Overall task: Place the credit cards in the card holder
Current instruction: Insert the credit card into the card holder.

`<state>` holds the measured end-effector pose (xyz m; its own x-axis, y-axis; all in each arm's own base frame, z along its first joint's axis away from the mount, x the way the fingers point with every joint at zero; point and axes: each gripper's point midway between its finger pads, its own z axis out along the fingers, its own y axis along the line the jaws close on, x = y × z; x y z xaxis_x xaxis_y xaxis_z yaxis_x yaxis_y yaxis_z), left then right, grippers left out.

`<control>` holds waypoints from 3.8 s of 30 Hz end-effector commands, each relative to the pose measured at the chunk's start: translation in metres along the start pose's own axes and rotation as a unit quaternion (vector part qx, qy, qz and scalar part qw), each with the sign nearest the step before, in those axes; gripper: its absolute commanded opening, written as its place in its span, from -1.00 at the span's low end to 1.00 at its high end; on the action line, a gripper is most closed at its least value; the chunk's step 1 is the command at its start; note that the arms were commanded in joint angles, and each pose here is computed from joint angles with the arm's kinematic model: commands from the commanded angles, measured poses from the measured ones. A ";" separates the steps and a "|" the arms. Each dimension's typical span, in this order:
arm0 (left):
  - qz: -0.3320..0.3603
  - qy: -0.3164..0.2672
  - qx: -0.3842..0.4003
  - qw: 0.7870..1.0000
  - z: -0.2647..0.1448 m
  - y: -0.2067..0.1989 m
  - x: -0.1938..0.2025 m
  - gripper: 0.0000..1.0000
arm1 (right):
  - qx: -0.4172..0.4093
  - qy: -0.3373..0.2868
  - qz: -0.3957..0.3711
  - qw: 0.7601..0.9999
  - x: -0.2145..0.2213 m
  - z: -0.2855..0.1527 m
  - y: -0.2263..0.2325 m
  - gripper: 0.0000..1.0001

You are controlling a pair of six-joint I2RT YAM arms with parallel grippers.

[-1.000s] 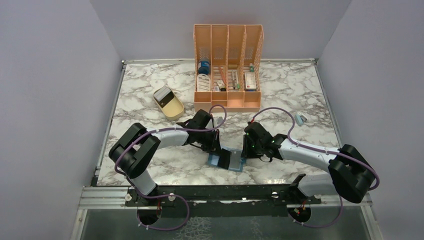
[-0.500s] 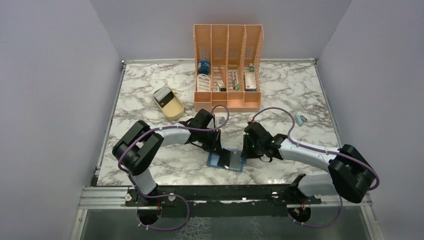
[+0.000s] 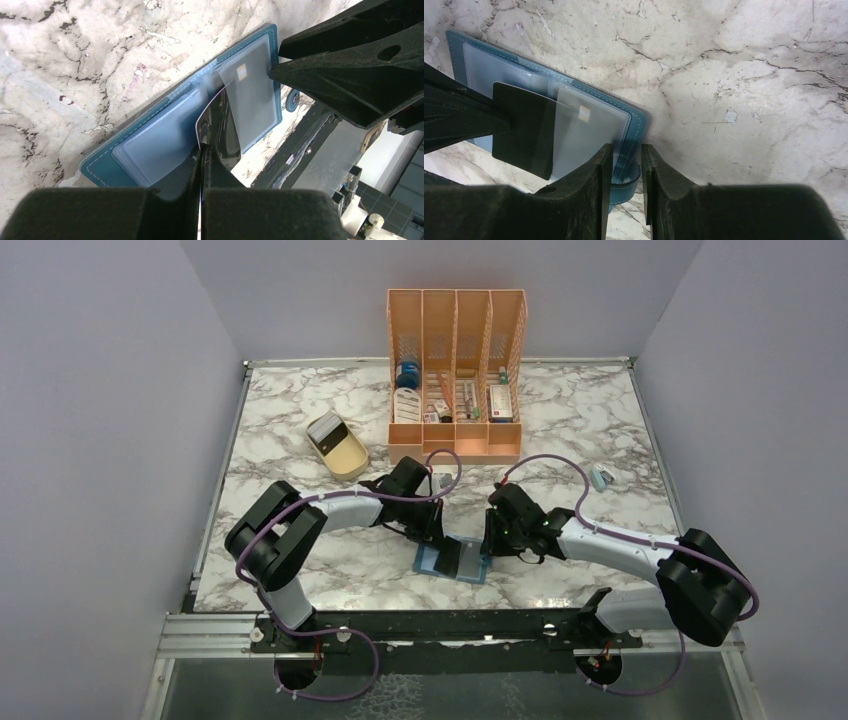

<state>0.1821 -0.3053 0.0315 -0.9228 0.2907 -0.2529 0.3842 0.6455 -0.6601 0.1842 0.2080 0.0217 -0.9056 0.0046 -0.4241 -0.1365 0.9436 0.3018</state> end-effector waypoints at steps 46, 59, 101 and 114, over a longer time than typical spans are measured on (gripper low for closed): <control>-0.121 -0.137 -0.007 0.983 0.002 0.004 -0.008 -1.00 | -0.044 0.016 0.090 0.995 0.026 0.000 0.006 -0.45; -0.135 -0.165 0.001 0.977 0.007 -0.014 -0.010 -1.00 | -0.074 0.008 0.140 0.987 0.026 -0.006 0.015 -0.44; -0.101 -0.129 0.017 0.986 0.022 -0.043 -0.005 -0.23 | -0.092 0.010 0.108 0.990 0.027 -0.008 0.018 -0.43; -0.101 -0.129 0.042 0.986 0.023 -0.061 -0.008 -0.25 | -0.085 -0.006 0.108 0.990 0.020 -0.004 0.018 -0.44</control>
<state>0.1648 -0.3446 0.0377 -0.9641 -0.0435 -0.2621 0.1666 0.6694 -0.7240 0.1553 0.2191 0.0212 -0.9275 0.2071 -0.3111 0.0169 0.8549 0.5185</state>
